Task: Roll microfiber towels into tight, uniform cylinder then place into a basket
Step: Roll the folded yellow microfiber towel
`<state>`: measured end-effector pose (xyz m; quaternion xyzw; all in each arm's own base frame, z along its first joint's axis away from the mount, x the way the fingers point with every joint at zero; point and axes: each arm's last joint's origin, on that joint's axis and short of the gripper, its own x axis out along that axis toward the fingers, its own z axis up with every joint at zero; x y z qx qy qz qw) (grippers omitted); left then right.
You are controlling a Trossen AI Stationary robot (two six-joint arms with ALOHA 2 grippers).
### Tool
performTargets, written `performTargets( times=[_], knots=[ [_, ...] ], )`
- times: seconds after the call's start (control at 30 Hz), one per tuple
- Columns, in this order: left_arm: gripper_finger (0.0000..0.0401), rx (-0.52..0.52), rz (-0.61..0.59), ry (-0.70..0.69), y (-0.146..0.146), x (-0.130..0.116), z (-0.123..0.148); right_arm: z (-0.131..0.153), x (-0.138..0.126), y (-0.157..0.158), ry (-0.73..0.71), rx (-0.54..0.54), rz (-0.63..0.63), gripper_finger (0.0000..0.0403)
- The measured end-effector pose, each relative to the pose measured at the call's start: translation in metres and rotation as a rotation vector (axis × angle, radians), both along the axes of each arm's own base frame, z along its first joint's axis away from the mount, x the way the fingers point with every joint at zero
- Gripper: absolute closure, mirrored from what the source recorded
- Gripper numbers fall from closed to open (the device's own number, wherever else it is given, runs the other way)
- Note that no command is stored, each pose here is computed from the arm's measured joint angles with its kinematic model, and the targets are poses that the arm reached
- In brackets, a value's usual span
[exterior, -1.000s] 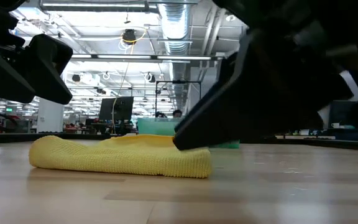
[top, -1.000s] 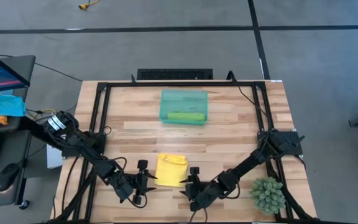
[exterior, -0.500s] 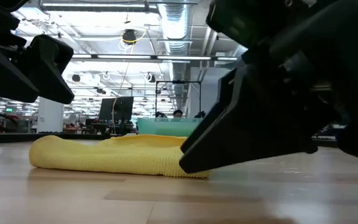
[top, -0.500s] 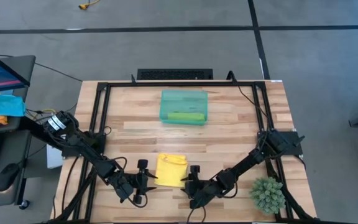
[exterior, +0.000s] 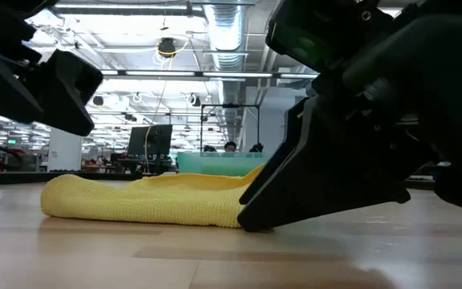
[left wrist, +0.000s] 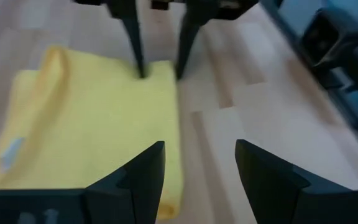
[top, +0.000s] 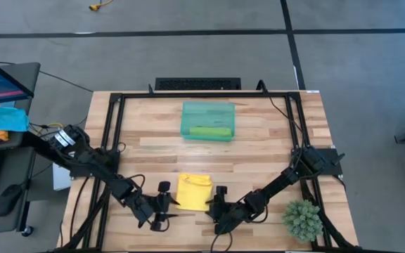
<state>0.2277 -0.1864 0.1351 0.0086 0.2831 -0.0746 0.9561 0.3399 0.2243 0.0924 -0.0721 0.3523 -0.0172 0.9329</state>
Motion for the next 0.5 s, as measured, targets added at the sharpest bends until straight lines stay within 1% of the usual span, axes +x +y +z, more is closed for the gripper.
performTargets(
  times=[0.1,0.23,0.37,0.5],
  knots=[
    [0.0211,-0.038,-0.009,0.004,0.005,0.006,0.001,0.000,0.000,0.000,0.003,0.000,0.001,0.0207],
    [0.0211,-0.033,0.021,0.009,0.013,0.011,0.001,0.000,0.000,0.000,0.005,0.000,0.002,0.0215],
    [0.0211,-0.037,0.014,0.014,0.013,0.012,0.000,0.000,0.000,0.000,0.006,-0.001,0.002,0.0218],
    [0.0211,-0.029,0.007,0.008,0.008,0.018,-0.016,0.000,0.000,0.000,0.006,-0.001,0.001,0.0216]
  ],
)
